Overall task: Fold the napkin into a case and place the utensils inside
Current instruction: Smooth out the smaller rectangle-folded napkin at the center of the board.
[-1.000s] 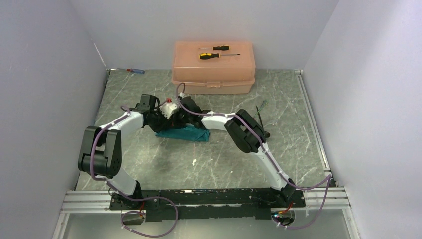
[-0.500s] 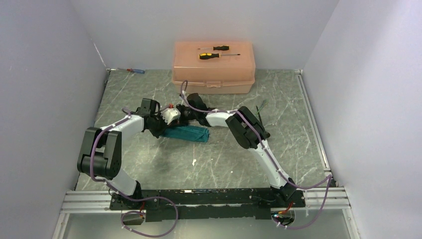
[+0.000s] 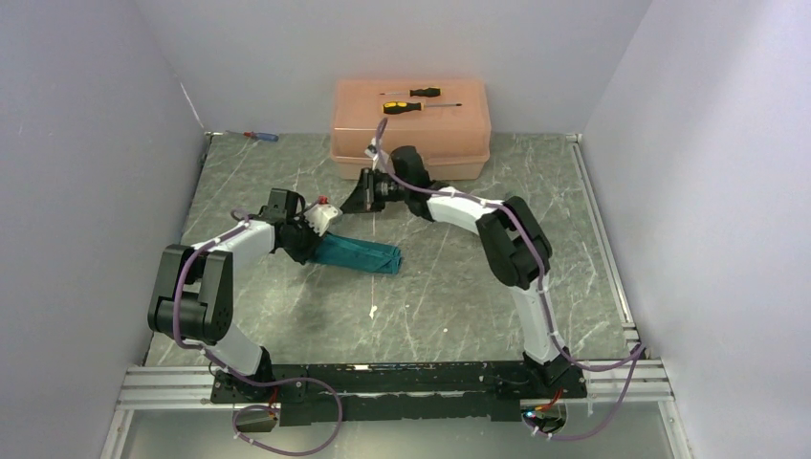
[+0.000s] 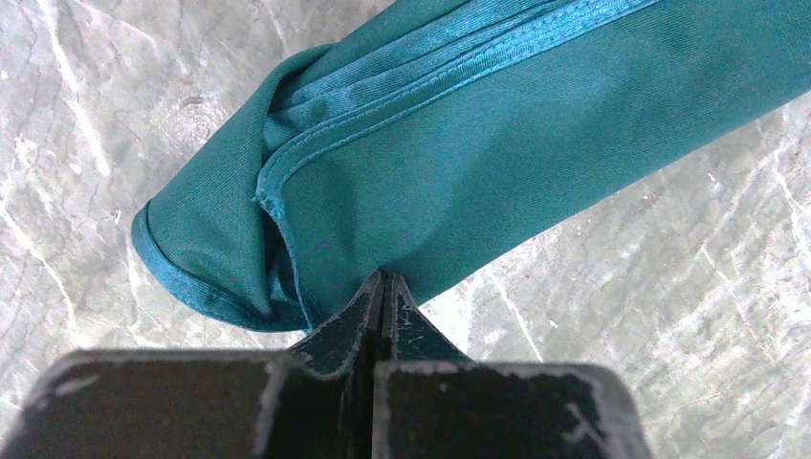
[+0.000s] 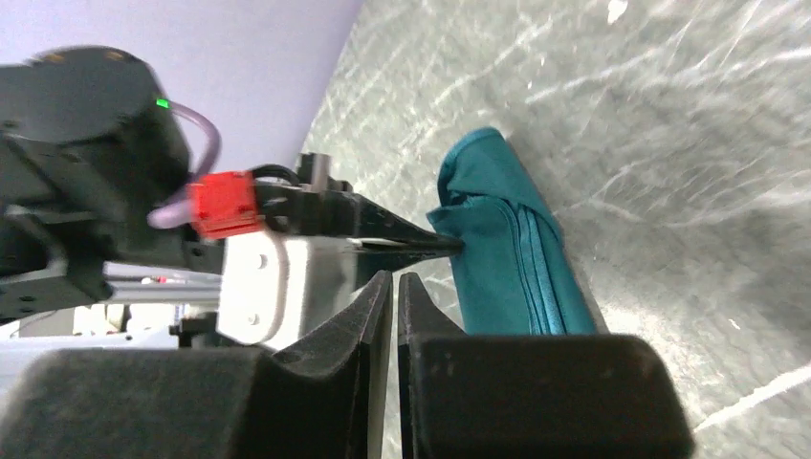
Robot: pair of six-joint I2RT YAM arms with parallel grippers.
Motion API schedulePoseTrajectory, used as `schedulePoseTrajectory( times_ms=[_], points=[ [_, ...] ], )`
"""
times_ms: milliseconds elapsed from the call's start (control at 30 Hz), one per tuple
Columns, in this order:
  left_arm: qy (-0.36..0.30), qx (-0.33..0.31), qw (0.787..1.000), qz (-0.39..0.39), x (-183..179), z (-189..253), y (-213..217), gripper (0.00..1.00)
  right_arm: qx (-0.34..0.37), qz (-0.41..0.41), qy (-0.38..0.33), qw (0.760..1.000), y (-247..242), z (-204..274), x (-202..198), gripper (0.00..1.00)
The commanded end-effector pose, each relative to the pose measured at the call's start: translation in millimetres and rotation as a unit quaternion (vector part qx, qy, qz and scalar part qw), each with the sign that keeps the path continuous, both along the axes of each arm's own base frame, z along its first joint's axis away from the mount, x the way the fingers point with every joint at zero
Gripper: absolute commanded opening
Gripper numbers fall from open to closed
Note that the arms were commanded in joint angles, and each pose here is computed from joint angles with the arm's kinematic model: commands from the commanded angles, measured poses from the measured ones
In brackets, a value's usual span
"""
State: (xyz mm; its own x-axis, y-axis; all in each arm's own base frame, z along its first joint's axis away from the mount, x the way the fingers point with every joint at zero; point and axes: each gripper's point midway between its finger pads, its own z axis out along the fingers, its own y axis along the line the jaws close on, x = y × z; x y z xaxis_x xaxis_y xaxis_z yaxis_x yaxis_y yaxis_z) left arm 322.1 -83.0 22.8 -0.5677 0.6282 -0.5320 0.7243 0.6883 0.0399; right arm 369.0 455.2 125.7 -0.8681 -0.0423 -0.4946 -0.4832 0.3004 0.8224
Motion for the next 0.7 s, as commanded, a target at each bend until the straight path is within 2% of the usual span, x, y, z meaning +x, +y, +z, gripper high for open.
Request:
schedulePoseTrajectory(
  times_ms=[0, 200, 467, 667],
  points=[
    [0.028, -0.011, 0.999, 0.032, -8.1, -2.4, 2.1, 0.03, -0.005, -0.013, -0.022, 1.000, 2.5, 15.0, -10.7, 0.09],
    [0.028, -0.013, 0.999, 0.037, -6.8, -1.3, 1.6, 0.03, -0.036, -0.092, 0.009, 0.995, 22.6, -16.9, 0.3, 0.03],
    [0.031, -0.019, 0.999, 0.039, -7.1, -2.9, -0.3, 0.03, -0.021, -0.100, 0.005, 0.995, 67.1, -19.8, 35.4, 0.03],
    [0.027, -0.020, 0.999, 0.040, -5.8, -1.2, -0.3, 0.03, -0.027, -0.096, 0.035, 0.994, 80.8, -46.5, 27.6, 0.03]
  ],
)
